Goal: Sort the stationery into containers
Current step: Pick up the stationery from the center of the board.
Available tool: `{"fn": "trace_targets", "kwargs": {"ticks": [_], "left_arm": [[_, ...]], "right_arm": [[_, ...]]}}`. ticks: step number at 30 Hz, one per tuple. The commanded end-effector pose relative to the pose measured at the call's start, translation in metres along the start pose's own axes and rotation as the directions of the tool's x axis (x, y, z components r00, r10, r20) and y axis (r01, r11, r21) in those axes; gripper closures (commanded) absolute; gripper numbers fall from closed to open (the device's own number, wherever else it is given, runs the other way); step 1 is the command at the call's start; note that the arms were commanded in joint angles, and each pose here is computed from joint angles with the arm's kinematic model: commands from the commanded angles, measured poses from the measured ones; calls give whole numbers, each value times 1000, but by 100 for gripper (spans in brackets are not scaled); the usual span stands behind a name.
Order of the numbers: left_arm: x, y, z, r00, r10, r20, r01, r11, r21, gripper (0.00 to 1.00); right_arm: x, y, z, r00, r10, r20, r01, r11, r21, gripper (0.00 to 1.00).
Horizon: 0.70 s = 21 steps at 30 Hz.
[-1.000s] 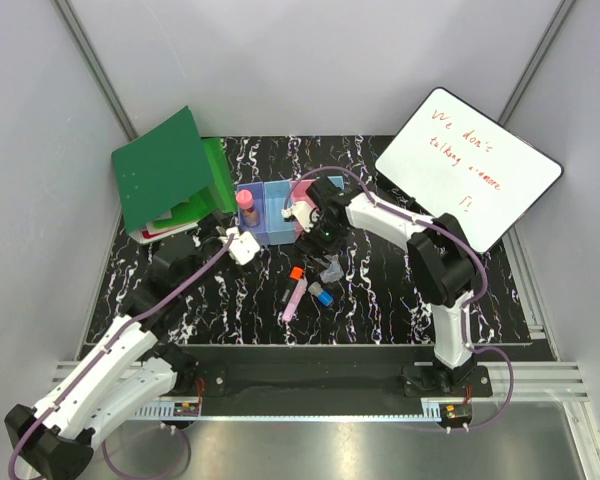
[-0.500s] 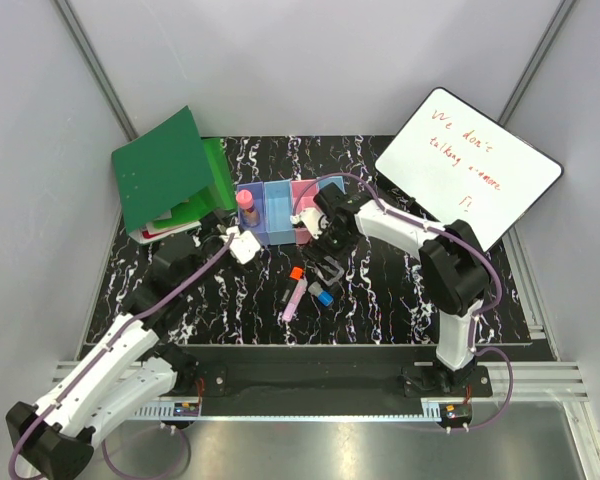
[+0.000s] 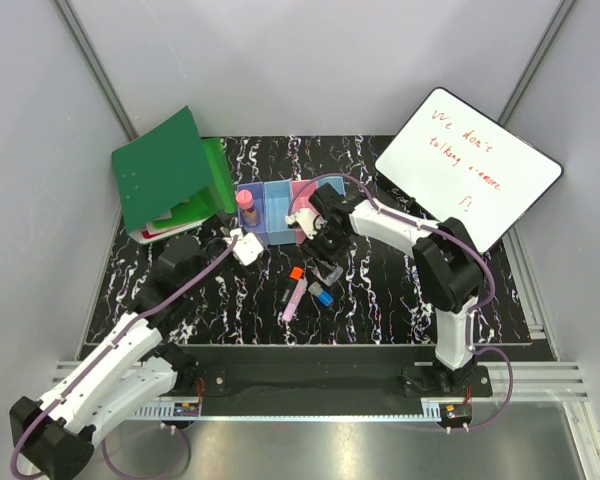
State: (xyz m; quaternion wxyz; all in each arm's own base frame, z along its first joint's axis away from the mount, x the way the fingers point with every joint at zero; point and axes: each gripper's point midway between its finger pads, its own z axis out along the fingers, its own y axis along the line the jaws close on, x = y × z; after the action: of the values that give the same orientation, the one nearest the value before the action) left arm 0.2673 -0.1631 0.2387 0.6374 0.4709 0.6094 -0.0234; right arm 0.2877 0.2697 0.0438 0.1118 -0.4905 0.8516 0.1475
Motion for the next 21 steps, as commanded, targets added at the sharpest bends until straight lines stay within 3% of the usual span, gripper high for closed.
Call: {"fn": "trace_targets", "kwargs": {"ticks": [1, 3, 5, 21], "left_arm": [[-12, 10, 5, 998, 0, 57, 3, 999, -49, 1], [-11, 9, 7, 998, -2, 57, 4, 999, -44, 1], [-12, 8, 8, 998, -6, 61, 8, 999, -41, 1], [-5, 4, 12, 999, -33, 43, 34, 999, -32, 1]], "right_arm": [[-9, 9, -3, 999, -34, 39, 34, 999, -11, 55], [-6, 6, -4, 999, -35, 36, 35, 999, 5, 68], [-7, 4, -5, 998, -44, 43, 43, 999, 24, 72], [-44, -34, -33, 985, -92, 149, 53, 966, 252, 76]]}}
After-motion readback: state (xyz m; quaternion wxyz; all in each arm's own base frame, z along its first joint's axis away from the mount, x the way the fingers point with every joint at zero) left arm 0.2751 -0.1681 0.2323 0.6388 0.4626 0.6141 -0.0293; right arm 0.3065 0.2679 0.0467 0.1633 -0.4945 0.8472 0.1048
